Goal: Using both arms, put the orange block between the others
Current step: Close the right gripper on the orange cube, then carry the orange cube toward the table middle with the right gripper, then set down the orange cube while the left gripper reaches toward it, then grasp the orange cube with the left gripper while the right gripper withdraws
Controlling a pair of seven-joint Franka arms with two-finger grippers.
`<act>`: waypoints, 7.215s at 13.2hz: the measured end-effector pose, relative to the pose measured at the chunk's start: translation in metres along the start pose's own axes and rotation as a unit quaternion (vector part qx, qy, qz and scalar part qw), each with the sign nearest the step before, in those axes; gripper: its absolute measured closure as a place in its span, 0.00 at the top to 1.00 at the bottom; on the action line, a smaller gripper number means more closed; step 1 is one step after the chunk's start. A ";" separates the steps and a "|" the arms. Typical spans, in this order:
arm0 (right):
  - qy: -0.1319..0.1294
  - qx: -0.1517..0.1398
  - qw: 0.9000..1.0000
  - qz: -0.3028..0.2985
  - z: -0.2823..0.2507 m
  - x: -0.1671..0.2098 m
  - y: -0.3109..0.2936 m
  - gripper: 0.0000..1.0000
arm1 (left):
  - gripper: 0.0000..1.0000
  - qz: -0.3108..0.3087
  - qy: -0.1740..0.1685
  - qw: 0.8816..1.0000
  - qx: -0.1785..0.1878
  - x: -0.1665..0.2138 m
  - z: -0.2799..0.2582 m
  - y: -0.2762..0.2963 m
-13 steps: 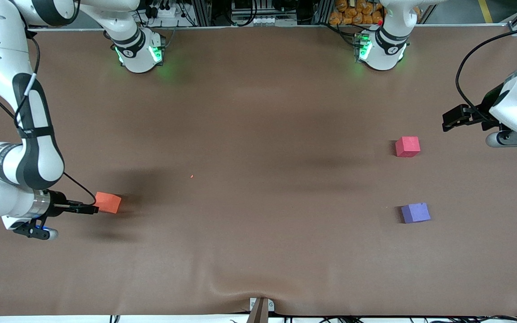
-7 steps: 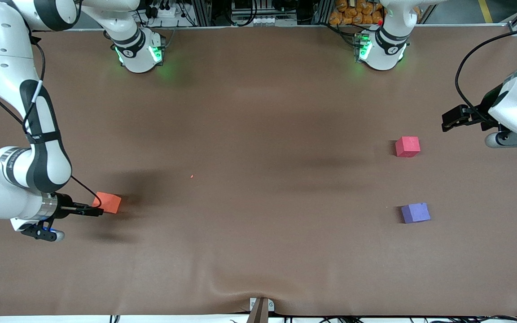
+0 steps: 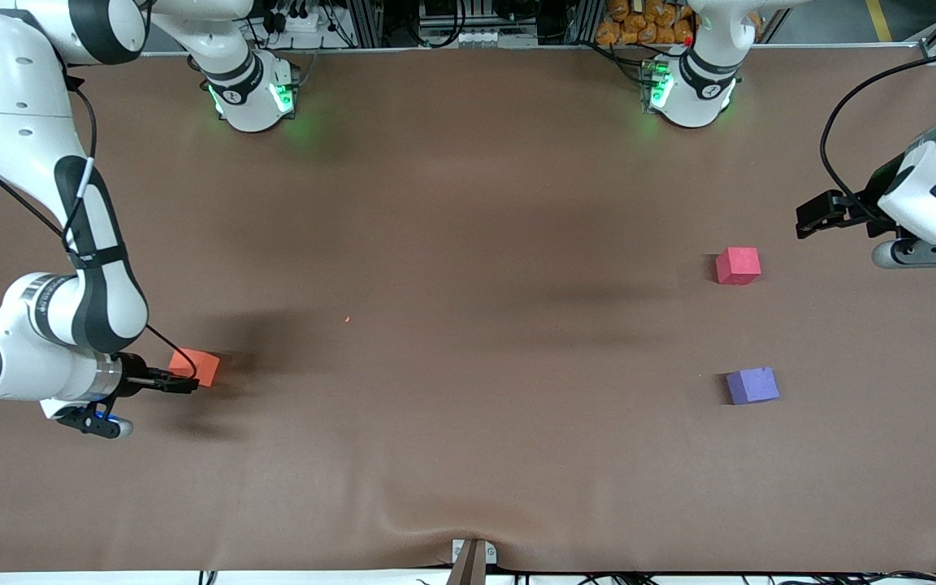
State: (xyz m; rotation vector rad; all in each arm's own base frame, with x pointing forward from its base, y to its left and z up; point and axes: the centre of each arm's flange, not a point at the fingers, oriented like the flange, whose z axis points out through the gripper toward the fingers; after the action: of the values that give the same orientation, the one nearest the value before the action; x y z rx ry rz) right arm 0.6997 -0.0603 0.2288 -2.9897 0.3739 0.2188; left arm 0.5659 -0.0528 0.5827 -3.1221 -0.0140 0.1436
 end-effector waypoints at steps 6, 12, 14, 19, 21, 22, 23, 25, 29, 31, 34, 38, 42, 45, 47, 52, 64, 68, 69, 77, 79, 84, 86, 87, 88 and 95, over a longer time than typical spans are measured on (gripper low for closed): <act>-0.007 -0.014 1.000 -0.006 0.012 0.000 0.002 1.00 | 1.00 -0.001 -0.011 1.000 -0.001 0.005 0.011 -0.002; -0.017 -0.022 1.000 -0.012 0.026 -0.001 -0.001 1.00 | 1.00 -0.001 -0.020 1.000 -0.001 0.009 0.020 -0.002; -0.020 -0.022 0.999 -0.011 0.031 -0.002 -0.003 1.00 | 1.00 -0.001 -0.021 1.000 -0.001 0.008 0.020 -0.002; -0.022 -0.023 0.999 -0.010 0.034 -0.002 -0.005 0.78 | 1.00 -0.002 -0.018 1.000 -0.001 0.009 0.018 -0.003; -0.022 -0.023 0.999 -0.011 0.034 -0.002 -0.006 0.72 | 1.00 -0.002 -0.016 1.000 -0.001 0.008 0.015 -0.003; -0.022 -0.024 0.999 -0.011 0.034 -0.002 -0.007 0.71 | 1.00 -0.002 -0.013 1.000 -0.002 0.008 0.013 -0.003; -0.021 -0.024 0.999 -0.012 0.033 -0.002 -0.007 0.64 | 1.00 -0.002 -0.009 1.000 -0.002 0.008 0.010 -0.003; -0.020 -0.025 0.999 -0.012 0.032 -0.002 -0.008 0.59 | 1.00 -0.003 0.002 1.000 -0.002 0.007 0.004 -0.003; -0.013 -0.024 0.999 -0.023 0.026 -0.001 -0.024 0.53 | 1.00 -0.002 0.011 1.000 -0.002 0.004 -0.003 -0.002; -0.018 -0.025 0.999 -0.041 0.018 -0.007 -0.051 0.53 | 1.00 -0.003 0.017 1.000 -0.002 0.002 -0.008 -0.002; -0.033 -0.029 0.998 -0.053 -0.002 -0.023 -0.115 0.53 | 1.00 -0.004 0.031 0.999 -0.002 -0.001 -0.013 -0.001; -0.034 -0.044 0.998 -0.036 0.011 -0.075 -0.240 0.53 | 1.00 -0.004 0.034 0.999 -0.001 -0.003 -0.013 0.000; -0.029 -0.016 0.997 -0.064 0.025 -0.130 -0.334 0.53 | 1.00 -0.004 0.033 0.999 -0.001 -0.004 -0.011 0.001; -0.015 0.017 0.996 -0.092 0.038 -0.165 -0.388 0.53 | 1.00 -0.003 0.030 1.000 0.000 -0.004 -0.008 0.002; -0.036 0.050 0.994 -0.089 0.049 -0.192 -0.418 0.53 | 1.00 -0.002 0.028 1.000 0.000 -0.004 -0.006 0.003; -0.054 0.101 0.993 -0.041 0.071 -0.222 -0.454 0.55 | 1.00 0.003 0.014 1.000 0.000 0.000 0.009 0.010; -0.039 0.098 0.994 -0.019 0.099 -0.237 -0.474 1.00 | 1.00 0.020 -0.011 0.999 -0.027 0.052 0.092 0.094; -0.022 0.114 0.993 -0.005 0.063 -0.208 -0.463 1.00 | 1.00 0.023 -0.003 0.999 -0.041 0.065 0.140 0.164; -0.025 0.110 0.994 -0.002 0.056 -0.199 -0.453 1.00 | 1.00 0.025 -0.001 0.999 -0.044 0.065 0.155 0.188; 0.026 0.012 0.999 -0.027 -0.045 -0.136 -0.388 1.00 | 1.00 0.038 0.062 0.997 -0.024 0.028 0.279 0.387; 0.052 0.000 0.998 -0.026 -0.066 -0.123 -0.372 1.00 | 1.00 0.051 0.074 0.995 -0.032 0.016 0.299 0.418; 0.047 -0.020 0.996 -0.072 -0.143 -0.101 -0.291 1.00 | 1.00 0.084 0.074 0.993 -0.029 -0.017 0.335 0.461; 0.033 -0.024 0.996 -0.076 -0.187 -0.101 -0.245 1.00 | 1.00 0.094 0.069 0.993 -0.021 -0.023 0.351 0.467; 0.035 -0.029 0.996 -0.071 -0.210 -0.103 -0.221 1.00 | 1.00 0.095 0.066 0.993 -0.019 -0.024 0.359 0.467; 0.047 -0.040 0.996 -0.067 -0.234 -0.105 -0.195 1.00 | 1.00 0.095 0.063 0.993 -0.018 -0.024 0.364 0.467; 0.078 -0.061 0.992 -0.078 -0.336 -0.119 -0.011 1.00 | 0.69 0.026 0.049 0.998 -0.015 -0.032 0.388 0.473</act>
State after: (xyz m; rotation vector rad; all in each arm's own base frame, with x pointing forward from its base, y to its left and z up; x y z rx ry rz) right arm 0.6314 -0.0673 0.5792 -3.1476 0.1429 -0.0065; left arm 0.5023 -0.5197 0.1913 -3.1557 0.0684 -0.0107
